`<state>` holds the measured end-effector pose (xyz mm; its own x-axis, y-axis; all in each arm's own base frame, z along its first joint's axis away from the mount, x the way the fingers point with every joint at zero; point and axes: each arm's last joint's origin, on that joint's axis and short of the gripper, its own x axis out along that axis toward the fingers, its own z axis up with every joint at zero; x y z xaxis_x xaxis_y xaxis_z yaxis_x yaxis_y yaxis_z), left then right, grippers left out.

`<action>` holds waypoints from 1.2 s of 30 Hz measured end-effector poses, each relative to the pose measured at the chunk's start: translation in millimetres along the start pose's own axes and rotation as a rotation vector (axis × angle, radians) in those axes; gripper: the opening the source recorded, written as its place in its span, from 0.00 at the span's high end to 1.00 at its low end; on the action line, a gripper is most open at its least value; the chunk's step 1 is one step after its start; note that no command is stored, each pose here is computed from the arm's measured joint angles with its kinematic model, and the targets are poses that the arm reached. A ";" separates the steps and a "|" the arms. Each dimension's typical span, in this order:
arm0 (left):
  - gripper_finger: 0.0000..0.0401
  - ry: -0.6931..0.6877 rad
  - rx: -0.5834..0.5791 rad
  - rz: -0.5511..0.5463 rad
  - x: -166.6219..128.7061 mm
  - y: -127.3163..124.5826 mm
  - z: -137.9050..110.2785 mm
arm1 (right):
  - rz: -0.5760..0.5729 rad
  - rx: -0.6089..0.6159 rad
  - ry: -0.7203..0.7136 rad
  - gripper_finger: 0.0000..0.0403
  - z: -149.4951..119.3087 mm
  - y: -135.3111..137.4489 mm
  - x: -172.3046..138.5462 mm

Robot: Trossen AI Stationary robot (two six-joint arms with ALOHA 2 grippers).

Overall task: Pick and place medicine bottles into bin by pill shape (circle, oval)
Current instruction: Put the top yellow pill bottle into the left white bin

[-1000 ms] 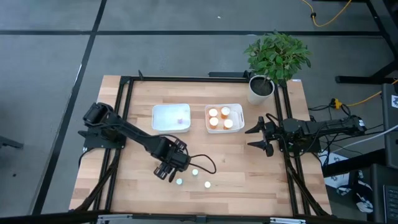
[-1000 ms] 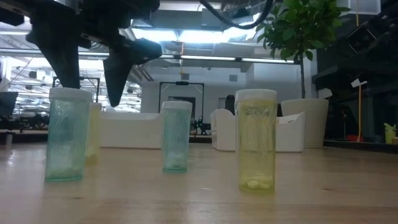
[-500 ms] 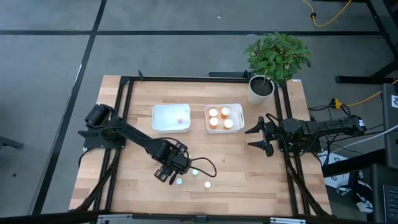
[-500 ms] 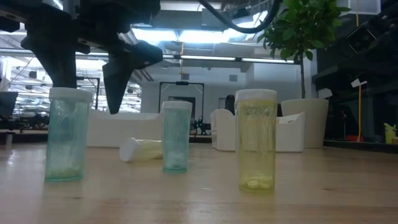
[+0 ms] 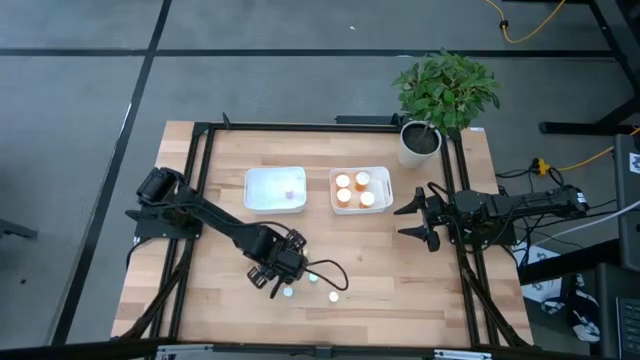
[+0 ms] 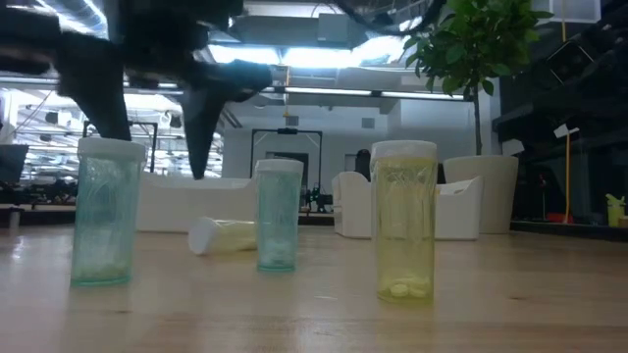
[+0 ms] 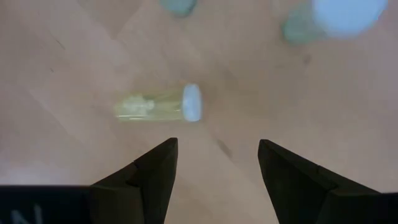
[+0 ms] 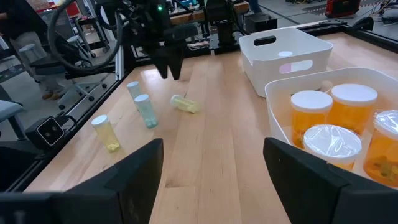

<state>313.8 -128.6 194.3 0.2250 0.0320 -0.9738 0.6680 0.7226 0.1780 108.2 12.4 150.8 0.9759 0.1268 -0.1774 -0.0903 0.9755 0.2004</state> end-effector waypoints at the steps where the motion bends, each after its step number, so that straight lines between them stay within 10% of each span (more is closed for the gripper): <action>1: 0.46 0.007 0.031 0.005 1.7 2.3 -2.1 | -0.001 0.000 0.000 0.31 0.0 0.0 0.0; 36: 0.46 -0.033 0.771 0.035 36.2 36.8 -7.4 | 0.000 0.000 -0.002 0.31 0.2 0.0 0.0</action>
<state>341.3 -95.7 164.6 0.2684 0.0167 -0.9631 0.9625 0.0361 0.2689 108.3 12.4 150.9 0.9764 0.1263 -0.1755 -0.0901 0.9755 0.2005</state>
